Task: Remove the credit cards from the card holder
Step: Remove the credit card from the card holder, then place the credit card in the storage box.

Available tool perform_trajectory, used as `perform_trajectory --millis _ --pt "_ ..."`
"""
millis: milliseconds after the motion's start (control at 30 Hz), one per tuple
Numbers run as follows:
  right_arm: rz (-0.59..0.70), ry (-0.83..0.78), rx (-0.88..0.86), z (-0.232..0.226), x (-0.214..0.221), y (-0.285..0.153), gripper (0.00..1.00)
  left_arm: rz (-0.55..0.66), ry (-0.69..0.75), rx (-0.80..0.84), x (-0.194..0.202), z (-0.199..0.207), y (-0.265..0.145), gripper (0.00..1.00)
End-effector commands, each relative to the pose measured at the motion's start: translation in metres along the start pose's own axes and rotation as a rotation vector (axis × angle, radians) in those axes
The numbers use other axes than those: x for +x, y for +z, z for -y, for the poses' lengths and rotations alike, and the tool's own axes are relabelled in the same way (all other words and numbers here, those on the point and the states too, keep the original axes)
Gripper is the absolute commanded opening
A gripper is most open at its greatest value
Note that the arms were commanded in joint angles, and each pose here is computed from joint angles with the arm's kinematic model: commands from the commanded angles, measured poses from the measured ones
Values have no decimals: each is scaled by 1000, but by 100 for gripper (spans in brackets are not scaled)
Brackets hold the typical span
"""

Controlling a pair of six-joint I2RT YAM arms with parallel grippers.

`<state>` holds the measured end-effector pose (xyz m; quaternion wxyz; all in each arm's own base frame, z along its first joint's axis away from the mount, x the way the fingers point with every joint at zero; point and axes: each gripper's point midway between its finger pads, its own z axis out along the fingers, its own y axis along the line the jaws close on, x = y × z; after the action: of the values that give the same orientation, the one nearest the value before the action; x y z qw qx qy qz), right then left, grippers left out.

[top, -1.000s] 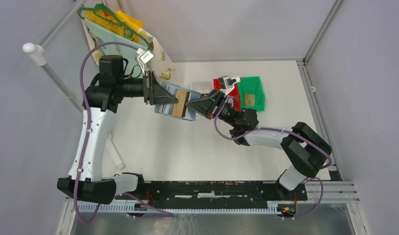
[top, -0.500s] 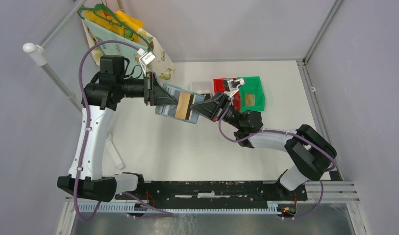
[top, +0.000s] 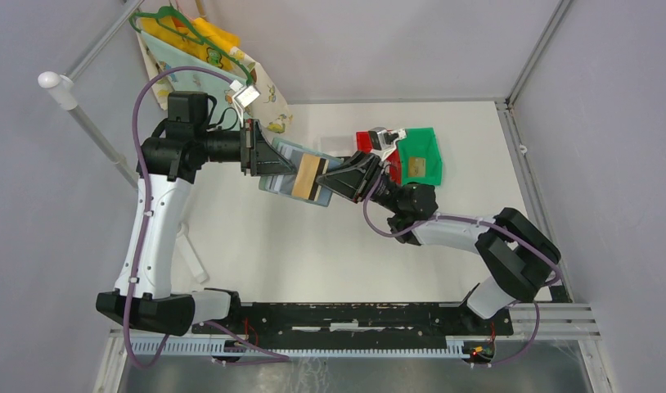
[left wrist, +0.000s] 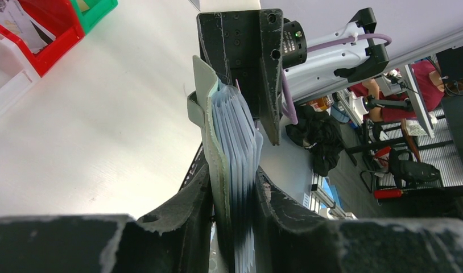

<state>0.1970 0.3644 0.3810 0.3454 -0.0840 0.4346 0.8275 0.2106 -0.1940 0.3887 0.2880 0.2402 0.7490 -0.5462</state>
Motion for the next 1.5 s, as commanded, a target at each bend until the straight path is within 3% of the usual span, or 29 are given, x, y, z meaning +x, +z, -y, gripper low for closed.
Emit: perform_trajectory --millis 0,133,233,400,633,767,967,1100,1267,1467 --pt "-1 -11 -126 -28 -2 11 36 27 99 46 -12 20 -6 2" --pt "-3 -11 -129 -29 -2 11 30 27 99 51 -13 21 -6 2" --pt "9 -15 -110 -26 -6 6 12 27 101 55 -13 22 -6 2" --pt "23 -39 -56 -19 -18 -14 0 29 106 61 -14 25 -7 2" --pt "-30 -130 108 2 -39 -47 0 28 118 52 -13 22 -7 2" --pt "-93 -237 360 38 -74 -85 0 15 144 20 -7 14 -7 2" --pt "-161 -507 1050 110 -160 -195 0 -10 202 -81 1 -9 -8 2" --pt "-198 -618 1371 128 -198 -249 0 -19 210 -102 5 -14 -9 2" --pt "-201 -666 1574 145 -230 -284 0 -13 224 -93 3 -9 -10 2" --pt "-257 -633 1696 186 -245 -310 0 -5 230 -85 0 -4 -11 2"
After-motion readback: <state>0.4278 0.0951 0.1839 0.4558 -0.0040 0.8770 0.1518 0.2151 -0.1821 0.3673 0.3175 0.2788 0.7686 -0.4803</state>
